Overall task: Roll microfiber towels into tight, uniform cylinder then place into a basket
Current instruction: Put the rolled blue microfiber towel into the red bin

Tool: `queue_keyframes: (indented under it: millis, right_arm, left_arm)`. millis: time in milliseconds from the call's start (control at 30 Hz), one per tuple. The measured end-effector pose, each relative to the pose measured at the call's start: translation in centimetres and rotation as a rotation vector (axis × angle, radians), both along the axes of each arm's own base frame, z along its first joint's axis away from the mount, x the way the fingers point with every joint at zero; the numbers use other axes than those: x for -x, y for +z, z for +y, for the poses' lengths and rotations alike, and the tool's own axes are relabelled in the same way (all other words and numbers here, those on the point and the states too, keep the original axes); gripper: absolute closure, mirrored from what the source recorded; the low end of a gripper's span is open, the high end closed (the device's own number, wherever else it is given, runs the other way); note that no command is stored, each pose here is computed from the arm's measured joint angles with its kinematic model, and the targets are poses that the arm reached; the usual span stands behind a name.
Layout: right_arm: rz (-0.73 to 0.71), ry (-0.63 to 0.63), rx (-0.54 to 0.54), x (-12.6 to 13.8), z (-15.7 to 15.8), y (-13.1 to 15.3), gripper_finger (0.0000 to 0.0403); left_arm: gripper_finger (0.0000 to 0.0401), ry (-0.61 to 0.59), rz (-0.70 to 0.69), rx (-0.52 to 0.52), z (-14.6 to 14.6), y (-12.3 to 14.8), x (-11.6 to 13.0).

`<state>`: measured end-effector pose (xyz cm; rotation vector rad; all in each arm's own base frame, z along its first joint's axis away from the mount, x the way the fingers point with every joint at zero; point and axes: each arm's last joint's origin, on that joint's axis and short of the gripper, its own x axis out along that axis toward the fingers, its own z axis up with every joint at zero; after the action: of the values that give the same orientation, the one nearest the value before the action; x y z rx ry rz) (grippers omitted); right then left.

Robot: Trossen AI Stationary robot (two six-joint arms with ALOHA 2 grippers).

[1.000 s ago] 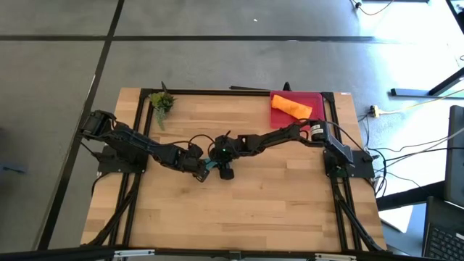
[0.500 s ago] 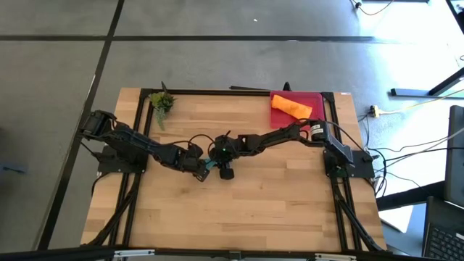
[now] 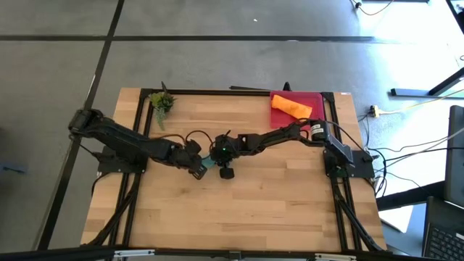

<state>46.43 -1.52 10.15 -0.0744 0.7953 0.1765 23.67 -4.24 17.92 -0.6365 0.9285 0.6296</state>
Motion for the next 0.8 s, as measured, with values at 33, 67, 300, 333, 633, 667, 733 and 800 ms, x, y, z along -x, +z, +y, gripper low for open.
queue_keyframes:
  millis: [33,67,300,333,633,667,733,800]
  right_arm:
    - [0.0,-0.002,-0.001,0.0,-0.1,0.1,0.0372]
    - [0.006,-0.006,0.0,0.1,-0.3,0.3,0.0372]
    - [0.007,-0.063,0.081,1.4,-2.4,4.4,0.0372]
    - [-0.001,-0.089,0.112,1.6,-2.8,5.5,0.0372]
    - [0.055,-0.215,0.286,6.1,-5.7,13.4,0.0371]
    - [0.054,-0.229,0.295,6.8,-6.0,14.1,0.0371]
    - [0.052,-0.248,0.32,8.2,-6.6,15.2,0.0371]
    - [0.046,-0.277,0.328,10.0,-7.2,16.1,0.0371]
  left_arm:
    - [0.0287,-0.003,-0.022,0.0,0.0,0.6,0.2]
    - [0.0288,-0.003,-0.039,-0.006,0.0,1.3,0.5]
    - [0.0286,-0.044,-0.179,-0.113,0.0,4.9,2.7]
    - [0.0286,-0.048,-0.199,-0.129,0.1,5.3,2.9]
    - [0.0286,-0.085,-0.249,-0.196,0.0,6.5,3.9]
    - [0.0287,-0.085,-0.252,-0.197,-0.1,6.6,3.9]
    - [0.0289,-0.086,-0.252,-0.197,-0.1,6.6,3.9]
    - [0.0288,-0.085,-0.253,-0.198,-0.1,6.6,3.9]
